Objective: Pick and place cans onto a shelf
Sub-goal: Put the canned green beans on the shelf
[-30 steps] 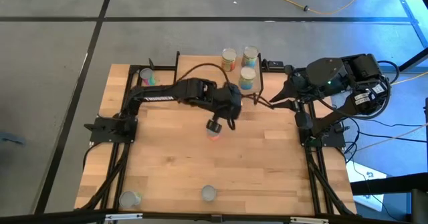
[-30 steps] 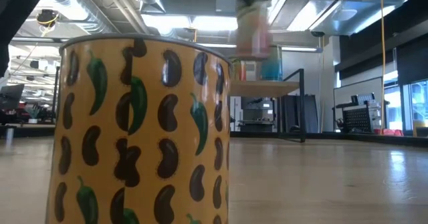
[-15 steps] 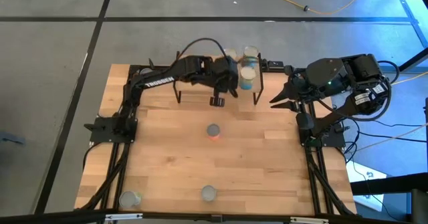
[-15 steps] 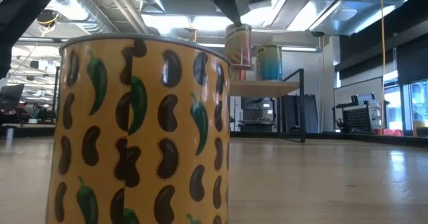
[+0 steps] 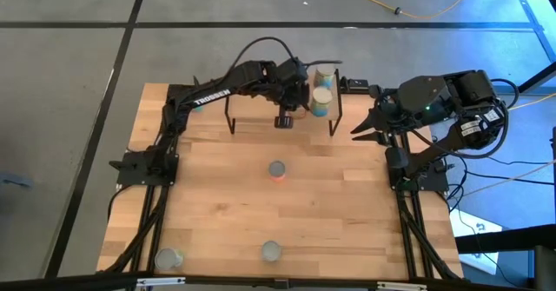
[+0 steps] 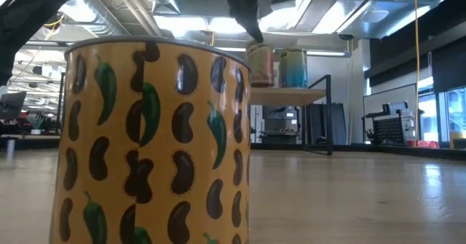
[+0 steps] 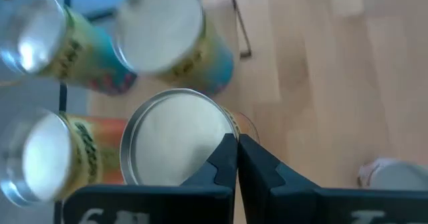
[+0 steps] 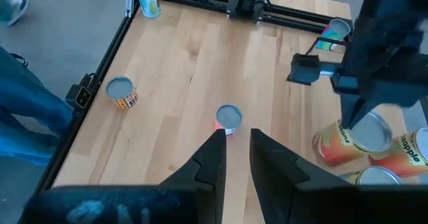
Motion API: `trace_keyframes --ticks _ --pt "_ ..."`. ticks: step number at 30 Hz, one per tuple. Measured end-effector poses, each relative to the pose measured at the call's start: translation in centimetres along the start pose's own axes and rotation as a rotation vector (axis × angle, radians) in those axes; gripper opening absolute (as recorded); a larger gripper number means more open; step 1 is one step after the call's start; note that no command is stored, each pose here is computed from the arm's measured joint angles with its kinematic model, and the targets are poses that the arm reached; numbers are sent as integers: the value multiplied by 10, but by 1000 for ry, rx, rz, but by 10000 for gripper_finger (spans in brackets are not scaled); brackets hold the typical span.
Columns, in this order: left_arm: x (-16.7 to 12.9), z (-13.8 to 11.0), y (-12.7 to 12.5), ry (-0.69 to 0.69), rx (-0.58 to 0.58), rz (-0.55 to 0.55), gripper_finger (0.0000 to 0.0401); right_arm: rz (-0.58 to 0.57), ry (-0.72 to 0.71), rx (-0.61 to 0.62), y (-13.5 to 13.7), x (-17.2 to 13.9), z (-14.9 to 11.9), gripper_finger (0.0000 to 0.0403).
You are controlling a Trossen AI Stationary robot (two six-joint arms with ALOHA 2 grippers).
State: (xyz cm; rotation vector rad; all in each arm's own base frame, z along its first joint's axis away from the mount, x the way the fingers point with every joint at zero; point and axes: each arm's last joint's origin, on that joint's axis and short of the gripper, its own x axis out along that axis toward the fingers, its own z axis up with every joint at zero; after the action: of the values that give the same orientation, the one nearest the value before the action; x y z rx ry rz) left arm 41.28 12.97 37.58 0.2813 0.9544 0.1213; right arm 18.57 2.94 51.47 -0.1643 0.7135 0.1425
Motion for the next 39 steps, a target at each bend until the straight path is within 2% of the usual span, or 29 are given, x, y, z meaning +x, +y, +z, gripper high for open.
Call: trace_keyframes --ticks 14,25,39 --pt "15 0 -1 44 78 48 0 0 1 0 0 0 0 69" --pt "16 -1 1 69 87 88 0 0 1 0 0 0 0 69" --pt "16 -1 1 65 99 77 1 0 1 6 0 0 0 69"
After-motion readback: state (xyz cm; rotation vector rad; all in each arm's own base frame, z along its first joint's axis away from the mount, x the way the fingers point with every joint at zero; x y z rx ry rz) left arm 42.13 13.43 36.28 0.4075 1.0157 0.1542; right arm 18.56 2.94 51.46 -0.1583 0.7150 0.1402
